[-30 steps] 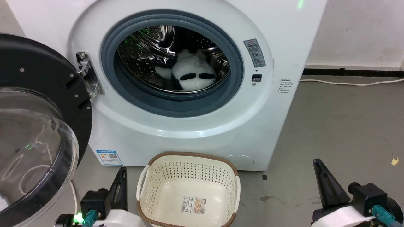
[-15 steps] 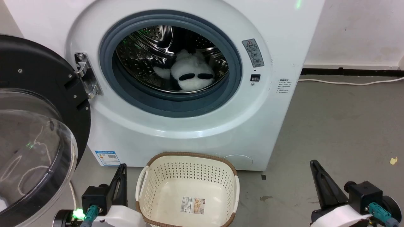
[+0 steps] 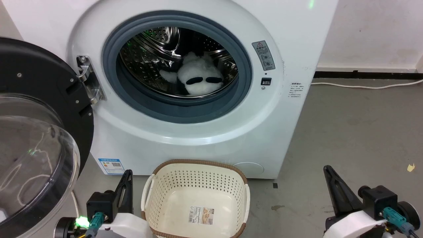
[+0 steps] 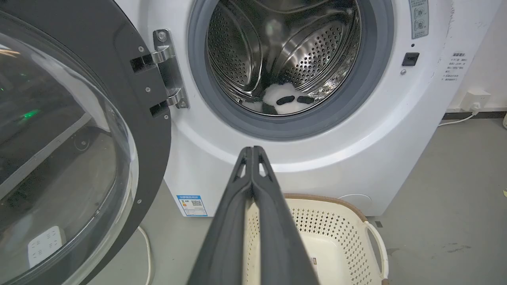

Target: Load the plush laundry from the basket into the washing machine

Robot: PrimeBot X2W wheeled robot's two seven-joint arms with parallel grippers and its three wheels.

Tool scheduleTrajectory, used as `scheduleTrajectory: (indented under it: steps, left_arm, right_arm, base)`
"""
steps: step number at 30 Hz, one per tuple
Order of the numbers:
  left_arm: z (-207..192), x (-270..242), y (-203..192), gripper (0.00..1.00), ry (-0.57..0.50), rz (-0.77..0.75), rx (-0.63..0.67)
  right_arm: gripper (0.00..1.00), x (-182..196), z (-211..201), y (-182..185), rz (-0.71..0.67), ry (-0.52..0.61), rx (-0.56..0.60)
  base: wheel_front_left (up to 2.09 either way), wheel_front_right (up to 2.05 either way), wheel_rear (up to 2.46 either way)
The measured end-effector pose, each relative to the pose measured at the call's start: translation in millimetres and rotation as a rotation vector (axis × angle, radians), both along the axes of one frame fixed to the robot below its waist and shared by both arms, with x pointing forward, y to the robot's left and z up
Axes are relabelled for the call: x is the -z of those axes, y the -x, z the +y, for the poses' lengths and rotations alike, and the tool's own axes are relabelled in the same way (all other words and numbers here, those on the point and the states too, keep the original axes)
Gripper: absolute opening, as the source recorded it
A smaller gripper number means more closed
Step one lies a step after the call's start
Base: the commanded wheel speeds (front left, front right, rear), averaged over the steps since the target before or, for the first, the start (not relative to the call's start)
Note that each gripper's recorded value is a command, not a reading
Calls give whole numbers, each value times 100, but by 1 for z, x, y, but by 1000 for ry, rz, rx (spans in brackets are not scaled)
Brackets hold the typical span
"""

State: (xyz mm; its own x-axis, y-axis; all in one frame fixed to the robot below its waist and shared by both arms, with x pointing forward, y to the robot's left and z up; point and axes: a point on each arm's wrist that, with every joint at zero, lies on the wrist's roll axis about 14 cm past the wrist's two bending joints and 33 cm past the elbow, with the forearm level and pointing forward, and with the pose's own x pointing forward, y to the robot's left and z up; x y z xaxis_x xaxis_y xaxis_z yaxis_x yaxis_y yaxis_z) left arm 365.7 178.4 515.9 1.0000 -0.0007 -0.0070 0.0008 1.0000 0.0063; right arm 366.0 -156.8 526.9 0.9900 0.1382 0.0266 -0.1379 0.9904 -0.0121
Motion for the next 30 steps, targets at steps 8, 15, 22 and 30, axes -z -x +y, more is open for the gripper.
scheduleTrajectory:
  steps: [8,15,22,30]
  left_arm:
    - [0,-1,-1,0,-9,6,1]
    - [-1,-2,-2,0,-19,9,2]
    - [-1,-4,-3,0,-34,13,3]
    - [-1,-5,-3,0,-42,14,2]
  right_arm:
    - [0,1,-1,0,13,11,2]
    - [0,3,-1,0,25,22,5]
    - [0,2,-2,-3,29,32,7]
    - [0,3,-2,-3,37,34,8]
  base:
    - [0,0,0]
    - [0,0,0]
    - [0,0,0]
    - [0,0,0]
